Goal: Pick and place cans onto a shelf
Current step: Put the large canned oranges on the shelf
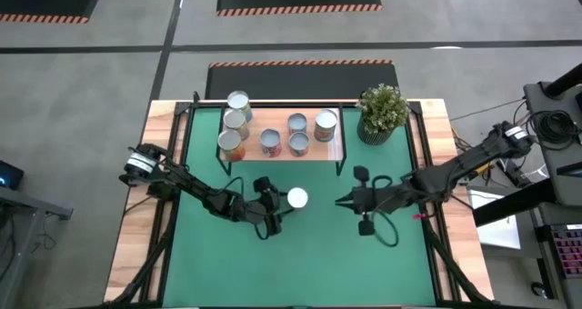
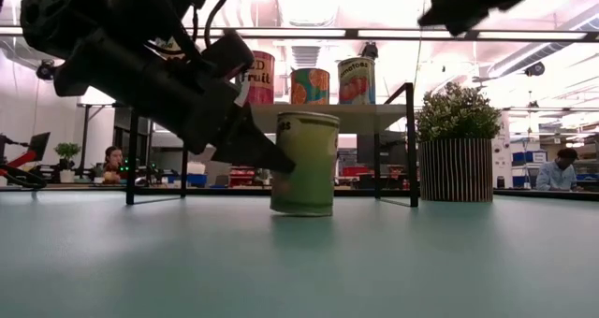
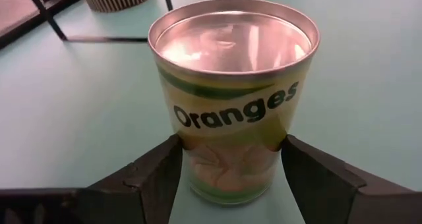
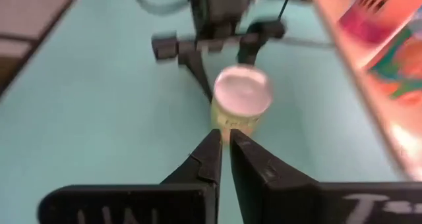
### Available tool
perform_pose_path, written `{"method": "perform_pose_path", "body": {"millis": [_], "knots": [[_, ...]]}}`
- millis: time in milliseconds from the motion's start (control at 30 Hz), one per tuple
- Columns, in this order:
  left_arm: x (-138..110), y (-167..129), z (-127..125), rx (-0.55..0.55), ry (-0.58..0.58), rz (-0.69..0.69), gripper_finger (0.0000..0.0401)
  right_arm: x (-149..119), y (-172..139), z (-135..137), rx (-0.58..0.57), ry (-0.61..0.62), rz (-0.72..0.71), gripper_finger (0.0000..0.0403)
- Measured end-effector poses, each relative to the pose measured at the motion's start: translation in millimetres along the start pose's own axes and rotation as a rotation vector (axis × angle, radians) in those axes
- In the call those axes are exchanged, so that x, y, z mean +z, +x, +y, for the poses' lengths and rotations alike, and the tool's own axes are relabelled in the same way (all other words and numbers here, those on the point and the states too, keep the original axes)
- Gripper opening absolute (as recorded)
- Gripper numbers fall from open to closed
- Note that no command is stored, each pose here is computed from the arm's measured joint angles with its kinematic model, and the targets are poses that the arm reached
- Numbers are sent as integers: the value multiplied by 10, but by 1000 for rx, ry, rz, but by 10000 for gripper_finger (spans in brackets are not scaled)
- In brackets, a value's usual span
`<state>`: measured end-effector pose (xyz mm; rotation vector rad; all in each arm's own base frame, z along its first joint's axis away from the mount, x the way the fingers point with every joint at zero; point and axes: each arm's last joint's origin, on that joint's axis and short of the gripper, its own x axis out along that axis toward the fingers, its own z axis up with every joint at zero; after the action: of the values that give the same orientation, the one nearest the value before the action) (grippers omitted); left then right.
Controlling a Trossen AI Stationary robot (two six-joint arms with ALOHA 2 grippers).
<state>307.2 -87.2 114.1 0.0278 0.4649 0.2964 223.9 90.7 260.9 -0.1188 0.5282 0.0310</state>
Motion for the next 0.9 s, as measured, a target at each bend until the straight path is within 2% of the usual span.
{"method": "perform_pose_path", "body": {"millis": [133, 333, 533, 667, 800, 900], "knots": [[30, -1, -6, -6, 32, -28, 233, -117, 273, 111, -3, -6, 76, 55], [29, 5, -12, -22, 34, -31, 233, -198, 629, 234, -5, -6, 61, 141], [-23, 56, -37, -34, 32, -43, 233, -109, 738, 218, -131, 21, 34, 241], [-41, 92, -71, -85, 38, -71, 233, -88, 810, 190, -156, 70, 39, 301], [-77, 124, -85, -87, 34, -82, 233, -89, 859, 160, -165, 87, 49, 343], [-89, 139, -92, -89, 25, -93, 233, -102, 892, 139, -144, 112, 59, 359]]}}
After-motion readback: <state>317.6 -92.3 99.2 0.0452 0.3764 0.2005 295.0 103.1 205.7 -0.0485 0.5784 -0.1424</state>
